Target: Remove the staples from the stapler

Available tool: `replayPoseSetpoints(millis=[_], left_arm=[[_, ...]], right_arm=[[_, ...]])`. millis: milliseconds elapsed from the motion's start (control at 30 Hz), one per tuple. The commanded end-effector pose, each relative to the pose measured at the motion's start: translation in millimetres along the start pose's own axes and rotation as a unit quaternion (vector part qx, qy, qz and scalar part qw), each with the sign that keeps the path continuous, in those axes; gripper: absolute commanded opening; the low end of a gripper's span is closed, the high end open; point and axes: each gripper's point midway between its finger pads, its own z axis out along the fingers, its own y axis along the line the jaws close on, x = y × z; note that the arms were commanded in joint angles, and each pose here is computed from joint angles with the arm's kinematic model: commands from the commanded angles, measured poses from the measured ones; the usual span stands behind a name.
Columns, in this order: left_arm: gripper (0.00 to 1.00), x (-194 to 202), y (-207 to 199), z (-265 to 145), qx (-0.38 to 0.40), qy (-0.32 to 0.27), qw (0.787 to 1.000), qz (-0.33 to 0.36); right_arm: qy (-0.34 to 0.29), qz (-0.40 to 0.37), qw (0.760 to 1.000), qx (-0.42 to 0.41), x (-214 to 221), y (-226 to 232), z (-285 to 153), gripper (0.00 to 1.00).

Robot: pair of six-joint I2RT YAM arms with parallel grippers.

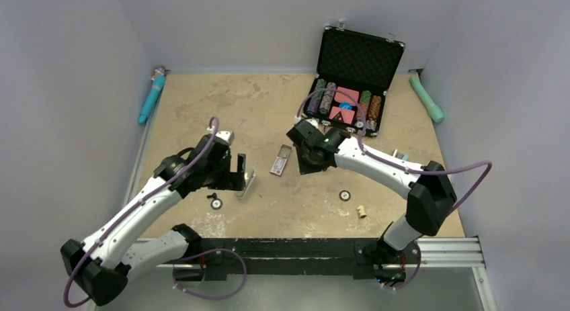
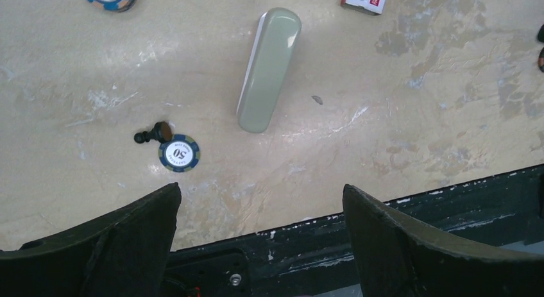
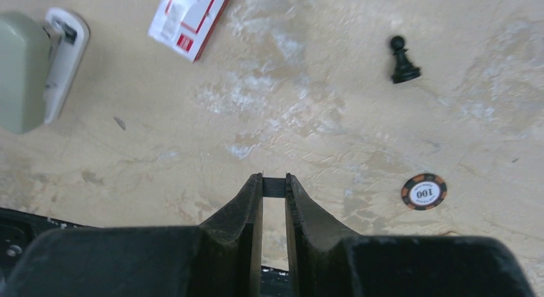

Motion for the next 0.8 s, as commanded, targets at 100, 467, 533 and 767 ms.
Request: replayPoseSetpoints(millis=[100, 467, 533, 767], left_arm=[[0.96, -60, -55, 30, 0.039, -0.019, 0.996, 0.072], [0.92, -78, -111, 111, 0.066, 0.041, 0.986, 0.145], [0.91, -78, -115, 126, 0.063, 0.051, 0.984, 0.156], [0.88, -84, -127, 176, 0.05, 0.082, 0.979, 0.18]], right_arm=[[-0.065, 0.054, 0.996, -0.028, -62, -35, -31, 0.0], [-0.075, 0.09, 0.992, -0.036, -67, -55, -55, 0.0], [-0.078, 0.098, 0.991, -0.037, -68, -59, -59, 0.0], [-0.087, 0.111, 0.99, -0.03, -69, -73, -70, 0.0]])
